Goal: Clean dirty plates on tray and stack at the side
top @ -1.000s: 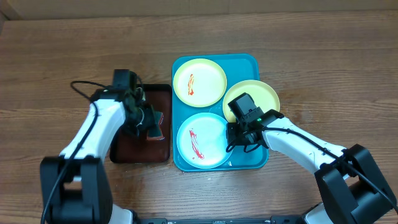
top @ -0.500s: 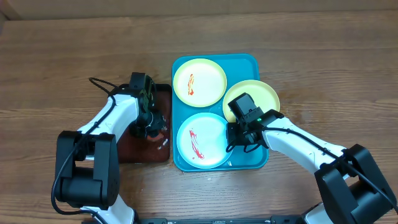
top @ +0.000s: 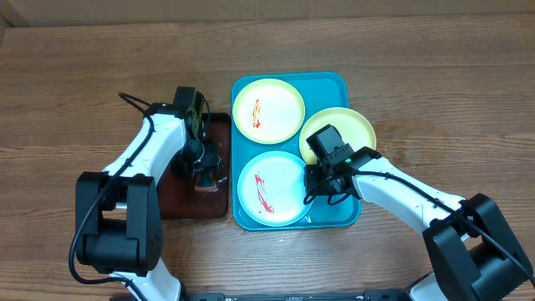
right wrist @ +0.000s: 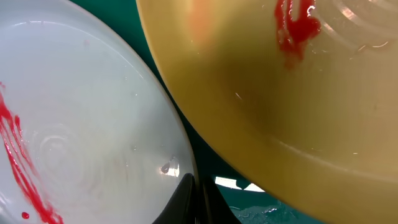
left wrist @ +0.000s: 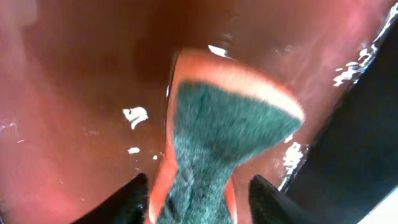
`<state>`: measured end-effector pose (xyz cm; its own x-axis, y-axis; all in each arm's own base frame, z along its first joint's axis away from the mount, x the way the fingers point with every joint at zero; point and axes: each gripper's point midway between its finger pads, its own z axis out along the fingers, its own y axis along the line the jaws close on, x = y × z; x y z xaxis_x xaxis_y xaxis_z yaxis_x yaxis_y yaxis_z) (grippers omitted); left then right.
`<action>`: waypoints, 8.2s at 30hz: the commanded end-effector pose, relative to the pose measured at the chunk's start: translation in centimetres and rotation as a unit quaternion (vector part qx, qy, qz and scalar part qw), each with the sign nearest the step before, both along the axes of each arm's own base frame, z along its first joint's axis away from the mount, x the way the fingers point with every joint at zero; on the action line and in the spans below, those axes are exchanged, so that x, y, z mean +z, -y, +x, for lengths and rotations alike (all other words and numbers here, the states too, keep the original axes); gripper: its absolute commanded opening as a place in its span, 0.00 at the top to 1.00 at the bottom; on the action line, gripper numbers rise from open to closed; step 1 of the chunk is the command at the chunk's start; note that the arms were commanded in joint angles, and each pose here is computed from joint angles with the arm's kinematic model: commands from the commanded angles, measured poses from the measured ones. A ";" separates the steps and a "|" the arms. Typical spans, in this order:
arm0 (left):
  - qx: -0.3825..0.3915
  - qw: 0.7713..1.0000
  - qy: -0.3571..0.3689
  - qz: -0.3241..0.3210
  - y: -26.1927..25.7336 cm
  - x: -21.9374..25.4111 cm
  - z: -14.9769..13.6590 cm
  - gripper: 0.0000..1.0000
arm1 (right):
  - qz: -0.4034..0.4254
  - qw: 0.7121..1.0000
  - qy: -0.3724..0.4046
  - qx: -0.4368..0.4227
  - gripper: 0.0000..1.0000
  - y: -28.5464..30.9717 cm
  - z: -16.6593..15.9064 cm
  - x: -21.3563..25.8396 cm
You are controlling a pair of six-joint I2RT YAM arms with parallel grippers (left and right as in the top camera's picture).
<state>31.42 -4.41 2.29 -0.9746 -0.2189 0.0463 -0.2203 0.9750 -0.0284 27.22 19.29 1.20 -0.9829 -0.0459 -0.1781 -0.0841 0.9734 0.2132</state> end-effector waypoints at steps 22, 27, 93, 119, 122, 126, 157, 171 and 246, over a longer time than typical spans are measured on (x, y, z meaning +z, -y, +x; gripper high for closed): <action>0.001 1.000 -0.004 -0.005 0.6 4.3 1.2 0.96 | -0.067 0.996 -0.012 -0.059 0.96 2.7 -0.3 -1.7; 0.000 1.000 0.021 -0.008 0.9 6.5 2.0 0.96 | -0.057 0.993 -0.016 -0.101 0.96 2.6 -0.1 -1.6; -0.102 0.993 -0.018 -0.058 19.1 0.0 3.0 0.96 | -0.075 0.993 -0.017 -0.091 0.96 3.2 -0.3 -1.6; 0.024 0.990 -0.059 0.126 9.4 -3.6 0.3 0.96 | -0.104 0.969 -0.037 -0.219 0.96 5.2 -1.2 -1.7; 0.010 0.990 -0.061 0.123 9.4 -3.6 0.3 0.96 | -0.108 0.961 -0.045 -0.252 0.96 5.6 -1.6 -1.8; -0.022 0.992 -0.056 0.107 11.5 -3.8 -0.2 0.96 | -0.103 0.959 -0.043 -0.262 0.96 5.5 -1.5 -1.8; -0.069 0.996 -0.050 0.042 14.6 -1.7 -4.9 0.95 | -0.061 0.991 -0.021 -0.117 0.96 2.9 -0.2 -1.6; -0.085 0.992 0.018 -0.093 21.8 -3.1 -2.8 0.96 | -0.057 0.991 -0.017 -0.117 0.96 2.7 0.0 -1.5; -0.008 0.989 0.082 0.125 11.5 -3.0 0.9 0.96 | -0.086 0.967 -0.066 -0.231 0.96 5.0 -1.7 -1.7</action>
<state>30.53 -21.33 0.41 -0.9865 -0.1552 -0.0523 -0.1539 0.9877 -0.0278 26.29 16.24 1.09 -0.9329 0.3485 -0.0902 0.3387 0.9346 0.1082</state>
